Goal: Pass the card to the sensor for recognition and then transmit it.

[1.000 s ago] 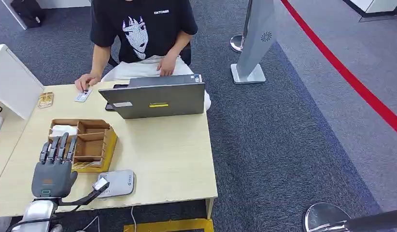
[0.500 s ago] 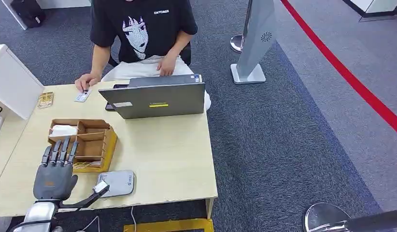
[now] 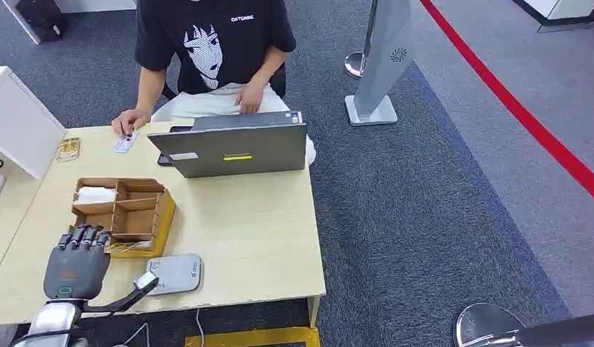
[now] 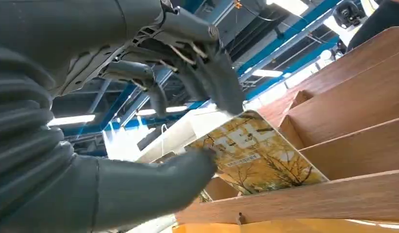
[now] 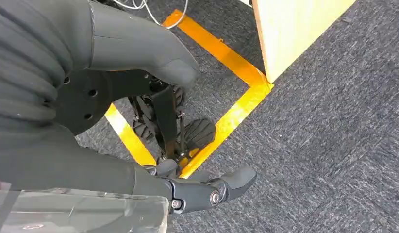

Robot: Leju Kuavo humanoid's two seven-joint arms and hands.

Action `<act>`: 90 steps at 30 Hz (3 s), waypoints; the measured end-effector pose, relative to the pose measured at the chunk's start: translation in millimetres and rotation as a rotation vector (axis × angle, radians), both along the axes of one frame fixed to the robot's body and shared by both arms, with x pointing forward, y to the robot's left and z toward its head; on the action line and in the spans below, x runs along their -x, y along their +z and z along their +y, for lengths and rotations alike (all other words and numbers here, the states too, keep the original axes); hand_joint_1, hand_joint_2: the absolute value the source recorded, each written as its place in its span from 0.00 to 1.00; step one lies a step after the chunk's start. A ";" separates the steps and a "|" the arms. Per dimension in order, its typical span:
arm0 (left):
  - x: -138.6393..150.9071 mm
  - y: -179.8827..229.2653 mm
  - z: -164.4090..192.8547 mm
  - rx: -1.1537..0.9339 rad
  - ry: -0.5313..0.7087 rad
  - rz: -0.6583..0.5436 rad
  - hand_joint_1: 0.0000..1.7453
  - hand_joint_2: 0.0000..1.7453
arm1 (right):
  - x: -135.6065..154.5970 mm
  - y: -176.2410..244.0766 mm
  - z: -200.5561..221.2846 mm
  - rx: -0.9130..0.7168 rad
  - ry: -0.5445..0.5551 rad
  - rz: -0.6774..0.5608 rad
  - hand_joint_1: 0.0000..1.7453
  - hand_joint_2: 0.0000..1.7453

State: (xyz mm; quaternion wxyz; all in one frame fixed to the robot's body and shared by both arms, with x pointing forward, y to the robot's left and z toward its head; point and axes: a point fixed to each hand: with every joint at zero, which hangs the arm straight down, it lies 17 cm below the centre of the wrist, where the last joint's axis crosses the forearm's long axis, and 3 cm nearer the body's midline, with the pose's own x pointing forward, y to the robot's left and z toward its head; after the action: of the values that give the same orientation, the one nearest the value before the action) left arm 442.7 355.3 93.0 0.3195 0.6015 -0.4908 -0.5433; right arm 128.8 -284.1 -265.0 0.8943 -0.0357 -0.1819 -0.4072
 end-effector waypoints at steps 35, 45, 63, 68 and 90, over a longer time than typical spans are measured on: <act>5.2 -8.6 11.5 0.019 0.032 0.010 1.00 1.00 | -0.3 0.4 -3.4 0.030 0.020 0.003 0.00 1.00; -2.9 137.2 -64.2 0.117 -0.166 -0.266 1.00 1.00 | -0.4 0.7 -5.1 0.041 0.020 0.001 0.00 1.00; 15.1 219.0 -67.3 0.180 -0.150 -0.466 1.00 1.00 | 1.8 0.0 -3.2 0.044 0.018 0.014 0.00 1.00; 14.9 219.7 -62.8 0.182 -0.138 -0.469 1.00 1.00 | 1.8 0.0 -3.2 0.044 0.018 0.014 0.00 1.00; -57.7 191.5 34.6 0.109 0.128 -0.337 1.00 1.00 | -2.1 0.0 4.4 0.016 0.059 0.011 0.00 1.00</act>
State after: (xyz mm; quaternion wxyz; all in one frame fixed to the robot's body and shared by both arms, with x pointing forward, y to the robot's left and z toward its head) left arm 500.4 389.9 284.5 0.2990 0.6959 -0.5266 -0.3861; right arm 130.9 -279.7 -264.9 0.9067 -0.0399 -0.1813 -0.3788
